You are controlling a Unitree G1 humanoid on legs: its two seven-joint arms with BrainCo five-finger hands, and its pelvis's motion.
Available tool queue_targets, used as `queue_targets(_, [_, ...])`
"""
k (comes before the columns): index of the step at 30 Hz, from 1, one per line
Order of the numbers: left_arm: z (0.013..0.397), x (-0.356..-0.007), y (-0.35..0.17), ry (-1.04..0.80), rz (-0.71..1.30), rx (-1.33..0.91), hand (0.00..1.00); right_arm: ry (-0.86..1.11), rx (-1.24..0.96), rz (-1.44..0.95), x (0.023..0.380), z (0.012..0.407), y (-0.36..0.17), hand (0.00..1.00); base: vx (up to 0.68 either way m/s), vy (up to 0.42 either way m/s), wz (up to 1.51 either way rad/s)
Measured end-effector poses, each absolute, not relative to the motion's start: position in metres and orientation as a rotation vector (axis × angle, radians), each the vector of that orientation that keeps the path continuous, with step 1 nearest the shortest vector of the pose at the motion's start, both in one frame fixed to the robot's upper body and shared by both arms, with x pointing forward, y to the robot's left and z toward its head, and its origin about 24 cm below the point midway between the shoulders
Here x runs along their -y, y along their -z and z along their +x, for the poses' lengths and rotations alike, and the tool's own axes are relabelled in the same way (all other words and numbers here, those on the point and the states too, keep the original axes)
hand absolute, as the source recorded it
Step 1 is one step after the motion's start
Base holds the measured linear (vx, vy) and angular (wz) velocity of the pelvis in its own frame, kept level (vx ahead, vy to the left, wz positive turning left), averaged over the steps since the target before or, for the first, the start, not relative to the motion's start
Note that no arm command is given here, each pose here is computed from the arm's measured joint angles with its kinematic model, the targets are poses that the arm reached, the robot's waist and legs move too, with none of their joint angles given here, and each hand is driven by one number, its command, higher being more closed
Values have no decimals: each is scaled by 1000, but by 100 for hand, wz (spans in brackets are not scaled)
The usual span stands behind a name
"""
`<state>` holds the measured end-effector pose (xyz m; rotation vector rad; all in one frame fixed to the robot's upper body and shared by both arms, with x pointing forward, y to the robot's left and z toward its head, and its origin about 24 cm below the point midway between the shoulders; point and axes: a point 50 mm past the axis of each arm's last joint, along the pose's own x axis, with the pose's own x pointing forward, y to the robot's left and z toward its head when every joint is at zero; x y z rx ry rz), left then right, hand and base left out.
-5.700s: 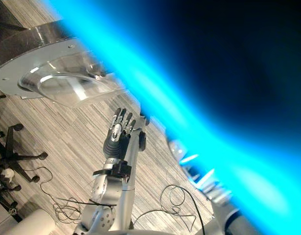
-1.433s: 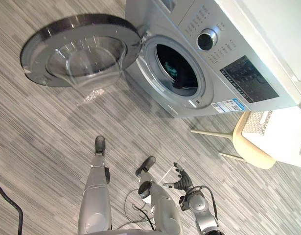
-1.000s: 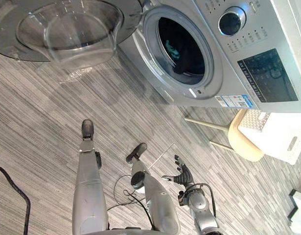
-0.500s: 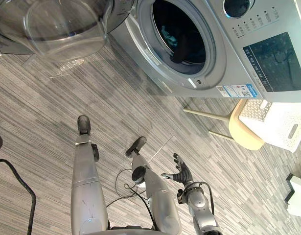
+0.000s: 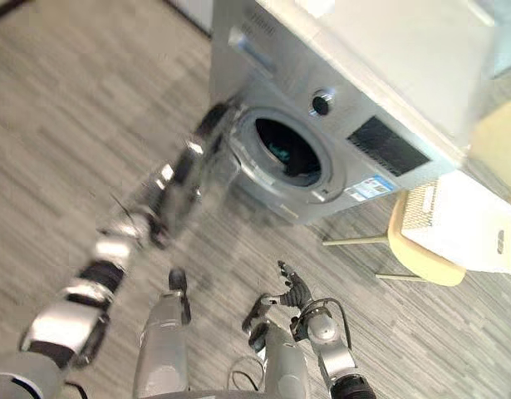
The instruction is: Pick up the laundry basket with both hands and put the clothes into the washing machine.
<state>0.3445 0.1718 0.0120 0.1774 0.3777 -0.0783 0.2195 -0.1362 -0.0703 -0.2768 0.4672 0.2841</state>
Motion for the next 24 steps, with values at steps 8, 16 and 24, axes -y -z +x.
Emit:
queue_targets(8, [321, -113, 11, 270, 6, -416, 0, -331, -656, -450, 165, 198, 100, 0, 61, 19, -53])
queue_targets(16, [296, -103, 9, 284, -105, -320, 0, -306, -808, -494, 192, 158, 121, 0, 164, -40, -3])
queue_targets(24, [215, -154, 70, 124, -94, -482, 0, -276, -818, -445, 190, 150, 127, 0, 51, 5, 23])
